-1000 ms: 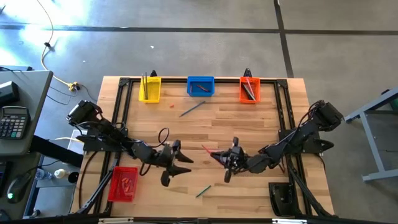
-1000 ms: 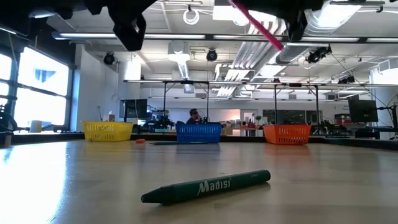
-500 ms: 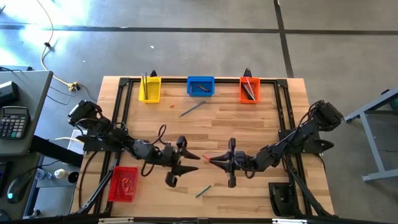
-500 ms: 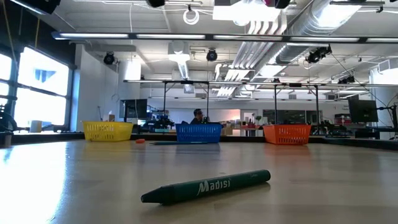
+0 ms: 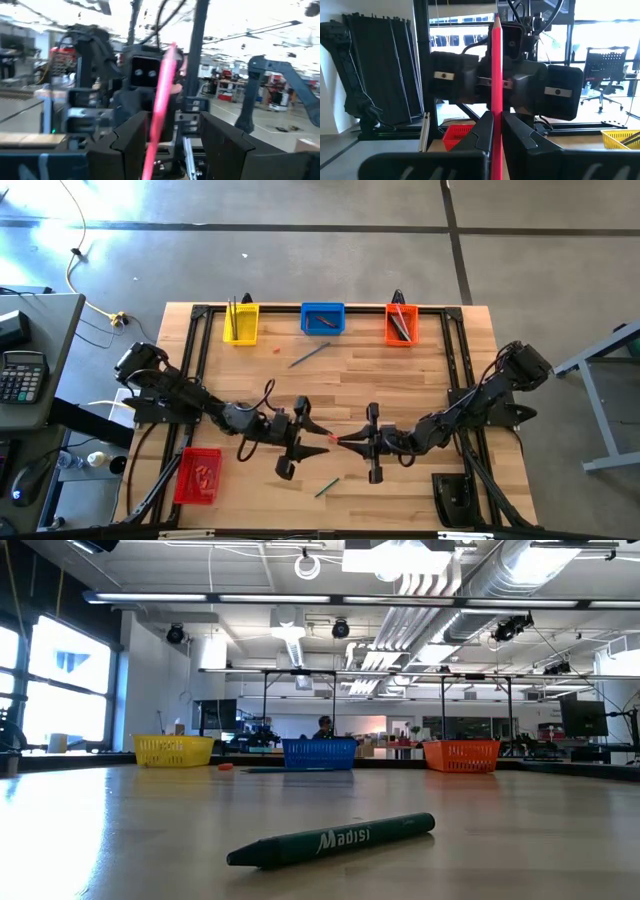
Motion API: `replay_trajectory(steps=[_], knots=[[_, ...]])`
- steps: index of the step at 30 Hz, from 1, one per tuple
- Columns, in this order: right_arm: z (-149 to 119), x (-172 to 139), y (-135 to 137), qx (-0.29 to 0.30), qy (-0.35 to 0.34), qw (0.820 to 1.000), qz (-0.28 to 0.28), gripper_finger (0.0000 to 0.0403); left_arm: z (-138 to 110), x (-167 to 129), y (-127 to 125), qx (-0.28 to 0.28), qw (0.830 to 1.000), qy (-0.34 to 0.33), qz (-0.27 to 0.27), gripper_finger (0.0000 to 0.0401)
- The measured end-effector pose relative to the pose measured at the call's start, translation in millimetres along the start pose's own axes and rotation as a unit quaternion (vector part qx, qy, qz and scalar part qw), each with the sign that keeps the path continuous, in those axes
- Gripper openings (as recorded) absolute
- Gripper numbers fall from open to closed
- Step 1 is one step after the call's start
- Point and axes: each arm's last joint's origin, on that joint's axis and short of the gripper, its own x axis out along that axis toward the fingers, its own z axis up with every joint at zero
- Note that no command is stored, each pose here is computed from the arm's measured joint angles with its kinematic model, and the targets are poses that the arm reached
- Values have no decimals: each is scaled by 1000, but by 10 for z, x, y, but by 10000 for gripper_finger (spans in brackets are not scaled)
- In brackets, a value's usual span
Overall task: Sort crayons/erasers/pens/pencils in bins
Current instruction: Put the pink colored pencil into the yellow bin
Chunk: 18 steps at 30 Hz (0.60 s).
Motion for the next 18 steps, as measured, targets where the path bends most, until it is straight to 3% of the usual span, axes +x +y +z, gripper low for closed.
replay_trajectory(steps=[9, 18], knots=[[-1, 0, 2, -2, 1, 1000, 2, 12, -84, 239, -39, 51, 999, -8, -16, 159], [0, -1, 9, -6, 0, 1000, 9, 12, -63, 247, -45, 75, 997, -17, -25, 59]])
